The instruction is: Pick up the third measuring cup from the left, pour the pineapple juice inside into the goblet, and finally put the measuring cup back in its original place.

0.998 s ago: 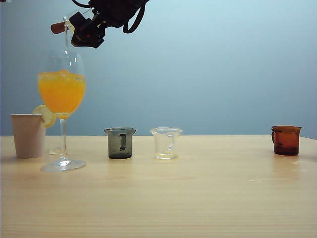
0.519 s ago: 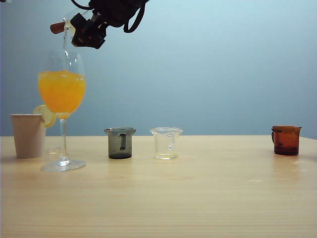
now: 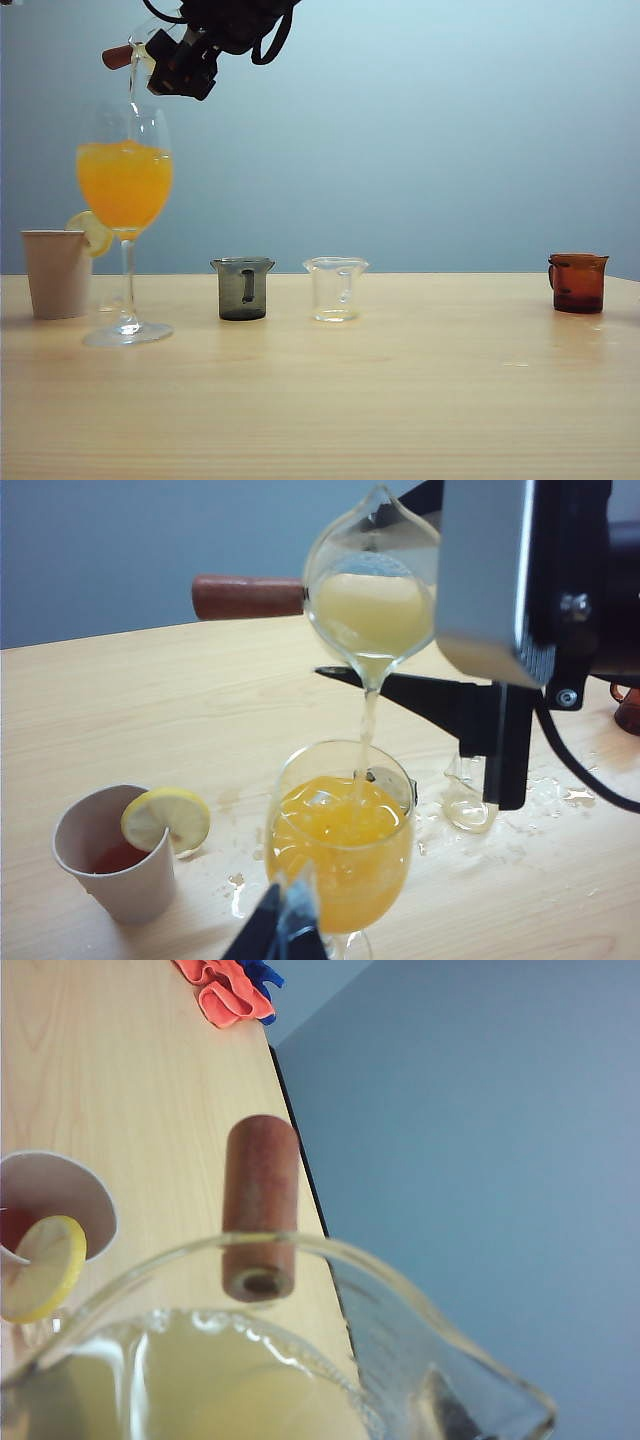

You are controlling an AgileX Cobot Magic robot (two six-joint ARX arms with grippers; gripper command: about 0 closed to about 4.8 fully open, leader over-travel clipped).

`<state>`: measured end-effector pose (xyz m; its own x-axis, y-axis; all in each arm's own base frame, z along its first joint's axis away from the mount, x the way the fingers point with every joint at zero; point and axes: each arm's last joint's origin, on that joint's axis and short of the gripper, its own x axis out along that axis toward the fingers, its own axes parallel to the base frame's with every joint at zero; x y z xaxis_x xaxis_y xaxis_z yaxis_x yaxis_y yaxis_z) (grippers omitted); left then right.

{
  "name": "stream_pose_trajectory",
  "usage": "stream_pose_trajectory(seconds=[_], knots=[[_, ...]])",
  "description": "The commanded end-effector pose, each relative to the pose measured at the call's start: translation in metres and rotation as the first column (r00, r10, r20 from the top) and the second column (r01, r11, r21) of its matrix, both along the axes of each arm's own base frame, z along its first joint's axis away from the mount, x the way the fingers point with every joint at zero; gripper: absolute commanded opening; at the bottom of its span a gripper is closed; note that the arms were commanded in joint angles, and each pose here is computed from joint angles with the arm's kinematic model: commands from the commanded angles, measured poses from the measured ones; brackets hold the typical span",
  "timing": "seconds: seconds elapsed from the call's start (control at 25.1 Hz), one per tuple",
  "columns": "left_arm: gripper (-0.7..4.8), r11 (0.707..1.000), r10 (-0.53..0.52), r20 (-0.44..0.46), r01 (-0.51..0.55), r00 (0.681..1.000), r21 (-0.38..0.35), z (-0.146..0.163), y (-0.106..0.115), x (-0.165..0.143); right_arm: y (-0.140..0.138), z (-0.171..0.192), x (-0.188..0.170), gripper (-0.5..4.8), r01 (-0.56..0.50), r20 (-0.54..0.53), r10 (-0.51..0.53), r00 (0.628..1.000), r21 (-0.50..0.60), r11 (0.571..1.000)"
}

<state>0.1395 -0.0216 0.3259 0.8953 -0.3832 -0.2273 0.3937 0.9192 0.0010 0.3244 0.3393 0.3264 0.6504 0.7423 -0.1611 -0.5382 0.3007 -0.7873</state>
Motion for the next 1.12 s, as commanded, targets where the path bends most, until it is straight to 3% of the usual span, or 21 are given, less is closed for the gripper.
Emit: stream_pose_trajectory(seconds=[0.04,1.12], knots=[[-0.04,1.0,0.001,0.011,-0.001,1.0,-0.004,0.0022,0.0001,-0.0005,0.0002,0.0093,-0.0024,3.03,-0.007,0.06,0.006,0.998,0.012,1.0],[-0.04,1.0,0.001,0.011,-0.001,1.0,-0.004,0.0022,0.0001,-0.0005,0.0024,0.01,-0.0046,3.03,0.0,0.118,0.004,0.993,-0.031,1.0]])
